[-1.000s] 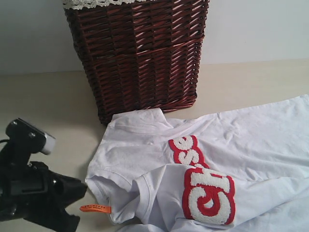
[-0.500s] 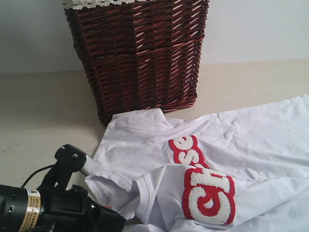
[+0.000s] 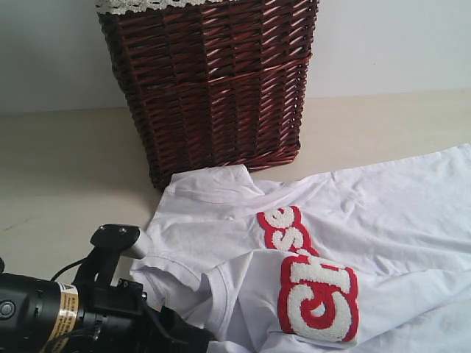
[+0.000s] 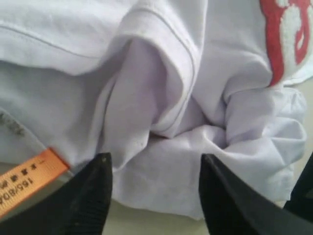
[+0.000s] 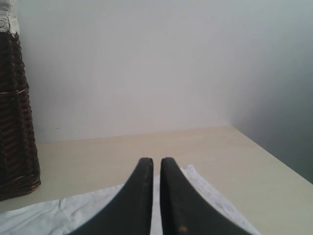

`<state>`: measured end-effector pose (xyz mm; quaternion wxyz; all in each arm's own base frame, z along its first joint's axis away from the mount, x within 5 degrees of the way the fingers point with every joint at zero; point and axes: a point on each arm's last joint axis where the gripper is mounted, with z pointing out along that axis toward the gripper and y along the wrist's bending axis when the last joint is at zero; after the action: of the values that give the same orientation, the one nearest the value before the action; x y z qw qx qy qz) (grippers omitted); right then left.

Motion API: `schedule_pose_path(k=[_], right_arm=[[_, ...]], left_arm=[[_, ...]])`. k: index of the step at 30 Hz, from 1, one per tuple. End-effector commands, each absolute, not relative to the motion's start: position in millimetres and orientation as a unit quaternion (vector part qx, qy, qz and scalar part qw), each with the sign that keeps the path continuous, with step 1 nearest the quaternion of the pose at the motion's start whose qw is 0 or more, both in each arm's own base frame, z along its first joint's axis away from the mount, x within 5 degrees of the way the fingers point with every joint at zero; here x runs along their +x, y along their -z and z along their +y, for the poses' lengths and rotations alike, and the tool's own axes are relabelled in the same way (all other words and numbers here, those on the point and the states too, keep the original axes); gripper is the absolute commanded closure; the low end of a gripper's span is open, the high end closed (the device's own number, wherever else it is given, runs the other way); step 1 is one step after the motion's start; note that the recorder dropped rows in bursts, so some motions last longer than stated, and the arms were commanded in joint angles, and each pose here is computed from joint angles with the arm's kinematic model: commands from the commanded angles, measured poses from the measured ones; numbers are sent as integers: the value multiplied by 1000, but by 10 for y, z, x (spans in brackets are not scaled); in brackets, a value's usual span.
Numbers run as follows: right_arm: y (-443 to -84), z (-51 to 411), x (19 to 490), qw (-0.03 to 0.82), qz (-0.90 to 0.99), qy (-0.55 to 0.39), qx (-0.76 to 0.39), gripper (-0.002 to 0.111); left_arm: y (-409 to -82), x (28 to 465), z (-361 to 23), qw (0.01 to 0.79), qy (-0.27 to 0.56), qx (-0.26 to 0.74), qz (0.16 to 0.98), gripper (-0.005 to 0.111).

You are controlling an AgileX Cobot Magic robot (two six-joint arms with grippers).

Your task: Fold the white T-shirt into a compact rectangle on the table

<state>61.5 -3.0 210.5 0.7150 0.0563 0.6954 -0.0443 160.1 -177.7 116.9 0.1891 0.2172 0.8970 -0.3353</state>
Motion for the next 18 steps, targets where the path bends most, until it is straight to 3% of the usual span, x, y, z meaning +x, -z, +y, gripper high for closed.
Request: schedule_pose_path(k=[1,18], right_arm=[[-2095,-34,611,716,695,46,58,100],[-2095,-34,611,716,695,46,58,100]], left_arm=[[-1158,1576,-1783,164,334,199,907,58],[-953,1477,-1934,114,286,220,926,57]])
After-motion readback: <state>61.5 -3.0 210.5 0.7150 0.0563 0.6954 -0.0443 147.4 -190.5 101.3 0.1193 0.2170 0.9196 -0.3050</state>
